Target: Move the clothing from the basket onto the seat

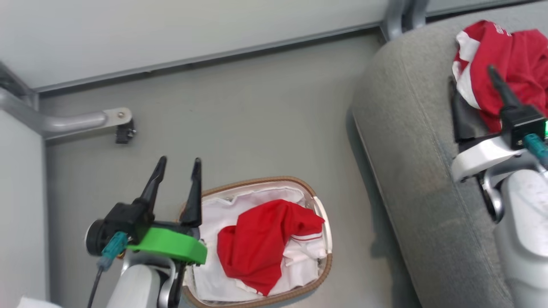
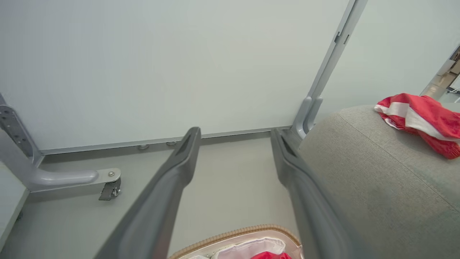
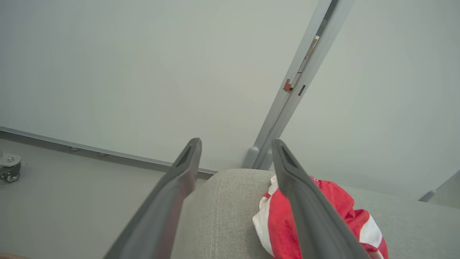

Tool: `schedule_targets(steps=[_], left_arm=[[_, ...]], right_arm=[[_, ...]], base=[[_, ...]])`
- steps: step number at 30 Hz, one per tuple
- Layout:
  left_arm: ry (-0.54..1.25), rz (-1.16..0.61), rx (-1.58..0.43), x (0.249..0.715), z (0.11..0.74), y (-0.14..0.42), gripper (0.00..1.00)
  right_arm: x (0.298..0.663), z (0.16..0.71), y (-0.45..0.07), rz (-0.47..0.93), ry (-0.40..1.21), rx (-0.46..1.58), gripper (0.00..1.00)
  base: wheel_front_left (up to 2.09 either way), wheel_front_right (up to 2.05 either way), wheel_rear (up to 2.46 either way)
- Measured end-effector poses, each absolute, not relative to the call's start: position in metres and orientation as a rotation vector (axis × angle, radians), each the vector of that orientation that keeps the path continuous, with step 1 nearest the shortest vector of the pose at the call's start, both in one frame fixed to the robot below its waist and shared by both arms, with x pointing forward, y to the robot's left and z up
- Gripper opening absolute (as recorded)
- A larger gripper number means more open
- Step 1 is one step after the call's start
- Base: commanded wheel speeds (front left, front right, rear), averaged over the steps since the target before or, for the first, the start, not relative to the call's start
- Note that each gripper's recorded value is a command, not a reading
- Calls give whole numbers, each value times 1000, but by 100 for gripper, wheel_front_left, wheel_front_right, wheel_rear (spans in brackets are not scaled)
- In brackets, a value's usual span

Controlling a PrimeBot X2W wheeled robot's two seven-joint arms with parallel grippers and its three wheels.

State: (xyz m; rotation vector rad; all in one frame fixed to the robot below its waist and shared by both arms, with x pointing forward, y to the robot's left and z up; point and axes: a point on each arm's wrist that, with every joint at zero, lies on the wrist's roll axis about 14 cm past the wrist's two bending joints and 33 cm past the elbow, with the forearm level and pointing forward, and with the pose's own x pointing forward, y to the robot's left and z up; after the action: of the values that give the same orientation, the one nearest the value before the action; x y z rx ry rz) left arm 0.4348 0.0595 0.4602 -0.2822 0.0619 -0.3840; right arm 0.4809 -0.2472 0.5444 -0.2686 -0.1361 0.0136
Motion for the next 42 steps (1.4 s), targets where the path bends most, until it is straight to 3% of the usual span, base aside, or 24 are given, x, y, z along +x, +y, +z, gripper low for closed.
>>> schedule_targets(steps=[6, 16, 25, 42], left_arm=[[46, -230, -273, 415, 465, 111, 100], [42, -60, -264, 374, 465, 168, 100], [44, -20, -277, 349, 464, 179, 100], [56, -48, -282, 350, 461, 169, 100]], right_arm=[[474, 546, -193, 100, -168, -144, 100], [435, 517, -158, 130, -101, 17, 100], [408, 501, -142, 165, -53, 112, 100], [403, 501, -151, 139, -55, 115, 100]], base=[[0, 0, 0], [0, 0, 0], [0, 0, 0], [0, 0, 0]])
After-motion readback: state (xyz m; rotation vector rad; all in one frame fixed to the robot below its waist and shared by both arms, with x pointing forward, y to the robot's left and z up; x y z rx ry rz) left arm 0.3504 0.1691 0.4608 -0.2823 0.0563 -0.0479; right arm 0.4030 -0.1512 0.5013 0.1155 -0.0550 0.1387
